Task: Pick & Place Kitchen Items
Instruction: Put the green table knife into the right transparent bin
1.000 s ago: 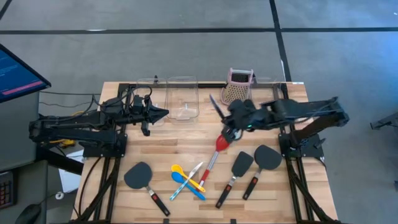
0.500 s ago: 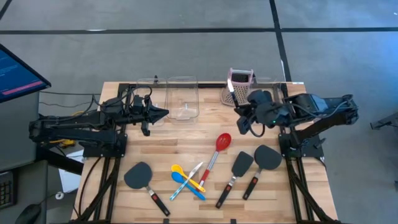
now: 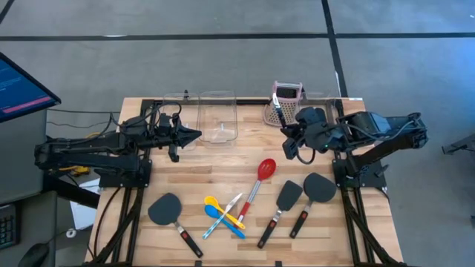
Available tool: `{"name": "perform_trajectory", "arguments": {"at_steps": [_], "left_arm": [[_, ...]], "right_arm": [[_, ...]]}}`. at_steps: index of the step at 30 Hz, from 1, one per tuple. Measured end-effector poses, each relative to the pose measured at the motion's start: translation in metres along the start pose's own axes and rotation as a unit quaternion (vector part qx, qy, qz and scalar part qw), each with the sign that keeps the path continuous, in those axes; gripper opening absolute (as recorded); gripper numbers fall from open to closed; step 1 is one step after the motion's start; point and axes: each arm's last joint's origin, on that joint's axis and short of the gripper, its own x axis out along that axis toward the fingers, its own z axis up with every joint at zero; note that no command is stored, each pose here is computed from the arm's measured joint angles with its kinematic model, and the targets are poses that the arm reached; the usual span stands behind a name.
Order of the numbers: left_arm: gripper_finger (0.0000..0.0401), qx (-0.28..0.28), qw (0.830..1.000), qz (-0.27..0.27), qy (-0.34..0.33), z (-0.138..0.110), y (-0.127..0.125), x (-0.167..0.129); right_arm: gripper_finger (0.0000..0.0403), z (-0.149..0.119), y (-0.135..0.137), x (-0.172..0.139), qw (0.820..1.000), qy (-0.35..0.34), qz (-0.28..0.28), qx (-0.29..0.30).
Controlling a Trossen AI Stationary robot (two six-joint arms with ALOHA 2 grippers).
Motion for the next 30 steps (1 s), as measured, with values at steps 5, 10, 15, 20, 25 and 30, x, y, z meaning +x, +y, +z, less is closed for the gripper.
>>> {"name": "perform_trajectory", "arguments": {"at_steps": [5, 10, 15, 20, 25, 30], "left_arm": [[0.0002, 0.000, 1.000, 0.000, 0.000, 0.000, 0.000, 0.000], [0.0002, 0.000, 1.000, 0.000, 0.000, 0.000, 0.000, 0.000], [0.0002, 0.000, 1.000, 0.000, 0.000, 0.000, 0.000, 0.000], [0.0002, 0.005, 1.000, 0.002, -0.002, 0.000, 0.000, 0.000], [0.0002, 0.007, 1.000, 0.013, -0.005, 0.000, 0.001, 0.000], [0.0002, 0.007, 0.999, 0.035, -0.012, 0.001, 0.002, 0.000]], "right_arm": [[0.0041, 0.001, 0.000, 0.003, 1.000, 0.000, -0.005, 0.002], [0.0041, 0.002, -0.001, 0.004, 1.000, -0.001, -0.007, 0.004], [0.0041, 0.001, -0.001, 0.004, 1.000, 0.001, -0.005, -0.009], [0.0041, 0.004, -0.005, -0.001, 0.998, 0.001, 0.004, -0.057], [0.0041, 0.009, -0.025, -0.008, 0.998, 0.003, -0.014, -0.057], [0.0041, 0.015, -0.057, -0.021, 0.998, 0.002, -0.054, -0.032]]}}
